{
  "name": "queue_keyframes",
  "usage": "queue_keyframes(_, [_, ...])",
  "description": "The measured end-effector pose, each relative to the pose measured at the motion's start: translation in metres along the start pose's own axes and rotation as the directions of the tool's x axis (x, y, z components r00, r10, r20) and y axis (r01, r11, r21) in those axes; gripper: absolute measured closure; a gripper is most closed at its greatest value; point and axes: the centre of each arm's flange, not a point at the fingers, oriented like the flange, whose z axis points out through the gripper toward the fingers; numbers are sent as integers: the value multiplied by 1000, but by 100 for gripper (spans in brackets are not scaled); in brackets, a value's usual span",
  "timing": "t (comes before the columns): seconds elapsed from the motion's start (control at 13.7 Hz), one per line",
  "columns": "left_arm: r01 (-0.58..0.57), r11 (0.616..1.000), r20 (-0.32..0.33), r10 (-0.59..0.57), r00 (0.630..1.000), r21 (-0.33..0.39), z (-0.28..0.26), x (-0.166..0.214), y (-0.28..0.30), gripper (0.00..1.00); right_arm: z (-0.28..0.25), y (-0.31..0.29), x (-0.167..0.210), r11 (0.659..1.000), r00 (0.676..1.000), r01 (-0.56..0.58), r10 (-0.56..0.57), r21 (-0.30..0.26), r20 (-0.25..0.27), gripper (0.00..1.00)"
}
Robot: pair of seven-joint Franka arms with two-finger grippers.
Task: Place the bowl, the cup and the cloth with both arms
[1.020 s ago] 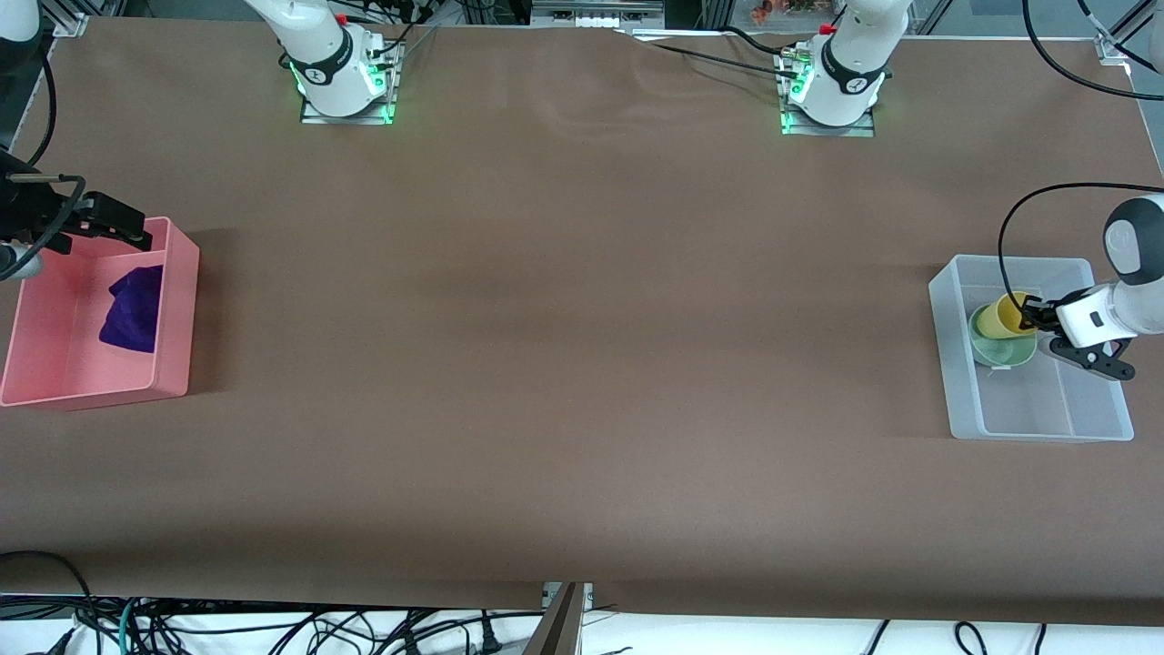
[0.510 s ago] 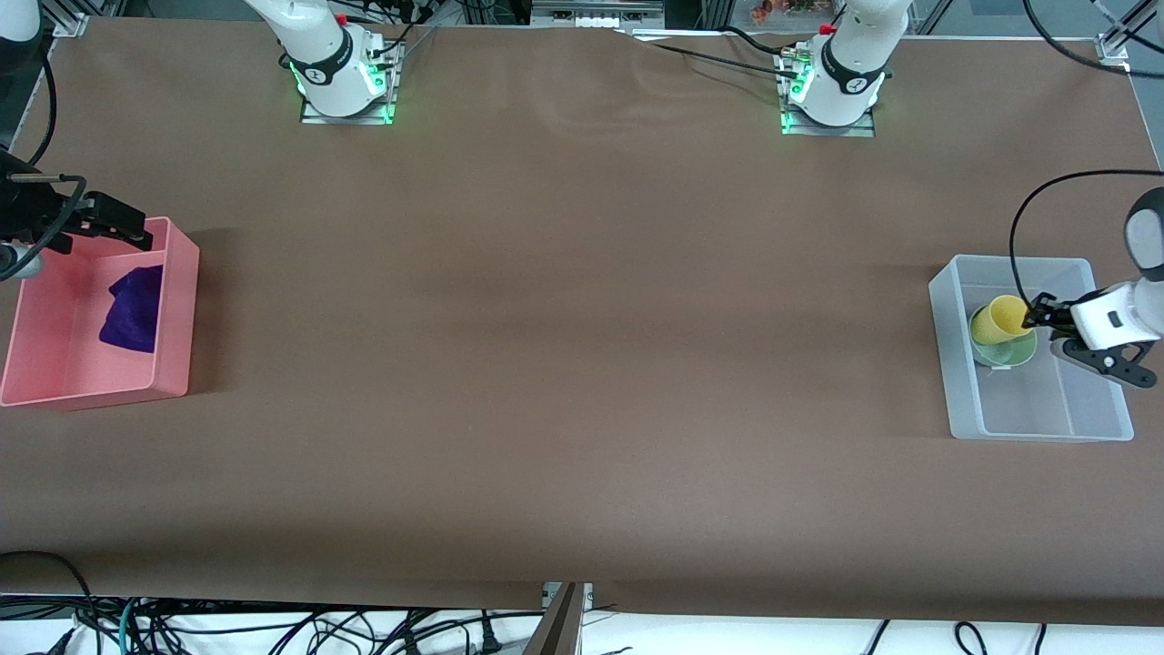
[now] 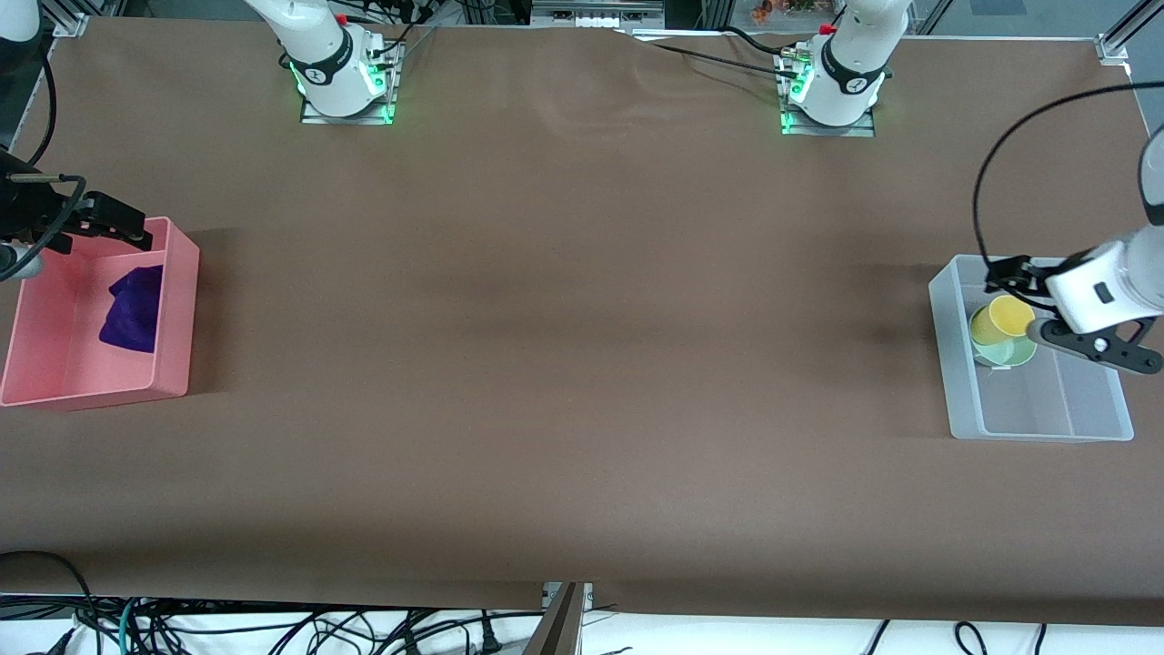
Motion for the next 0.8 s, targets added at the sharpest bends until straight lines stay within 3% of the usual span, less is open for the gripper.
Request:
queue_keyframes(0.22, [18, 1000, -71, -20, 997, -21, -43, -5, 18, 0, 0, 1, 0, 1000, 1000, -2, 2, 0, 0, 0])
queue_keyframes(0.44, [44, 999, -89, -42, 995, 20, -71, -15, 49, 0, 0, 3, 0, 1000, 1000, -4, 4, 0, 0, 0])
queue_keyframes(0.8, [181, 983, -137, -184, 973, -39, -64, -34, 51, 0, 0, 3, 0, 1000, 1000, -5, 5, 0, 0, 0])
